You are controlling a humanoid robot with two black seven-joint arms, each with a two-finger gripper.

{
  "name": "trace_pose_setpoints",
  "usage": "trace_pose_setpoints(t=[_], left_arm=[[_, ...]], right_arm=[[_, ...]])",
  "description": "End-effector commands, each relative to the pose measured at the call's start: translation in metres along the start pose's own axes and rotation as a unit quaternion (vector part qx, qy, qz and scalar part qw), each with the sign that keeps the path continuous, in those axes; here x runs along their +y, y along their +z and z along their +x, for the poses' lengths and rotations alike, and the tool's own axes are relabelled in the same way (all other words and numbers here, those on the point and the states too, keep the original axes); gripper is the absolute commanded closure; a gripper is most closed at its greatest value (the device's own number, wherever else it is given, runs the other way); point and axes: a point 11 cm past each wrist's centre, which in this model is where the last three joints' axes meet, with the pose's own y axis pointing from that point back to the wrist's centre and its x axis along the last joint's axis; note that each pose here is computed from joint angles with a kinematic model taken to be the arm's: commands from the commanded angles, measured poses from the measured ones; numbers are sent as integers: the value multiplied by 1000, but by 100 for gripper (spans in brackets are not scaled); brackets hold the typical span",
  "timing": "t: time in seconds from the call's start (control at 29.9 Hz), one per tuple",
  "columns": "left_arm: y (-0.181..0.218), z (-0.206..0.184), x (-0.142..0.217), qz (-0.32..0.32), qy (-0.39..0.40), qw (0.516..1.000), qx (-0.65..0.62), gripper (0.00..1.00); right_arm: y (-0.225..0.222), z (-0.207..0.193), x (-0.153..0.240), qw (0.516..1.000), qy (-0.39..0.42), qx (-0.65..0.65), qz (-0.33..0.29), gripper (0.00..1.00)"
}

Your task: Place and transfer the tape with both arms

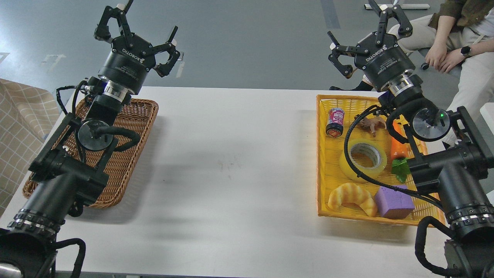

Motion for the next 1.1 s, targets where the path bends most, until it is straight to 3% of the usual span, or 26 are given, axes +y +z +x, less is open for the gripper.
trace_pose_setpoints(t=[0.0, 1.07], left_arm=[[0, 0, 0, 2, -1, 1000, -1, 2], [-3, -3, -3, 11, -5, 1000, -3, 2]], right_arm=[[1, 0, 0, 1000, -1, -1, -1, 0], [2, -2, 2, 1000, -4, -1, 0, 0]])
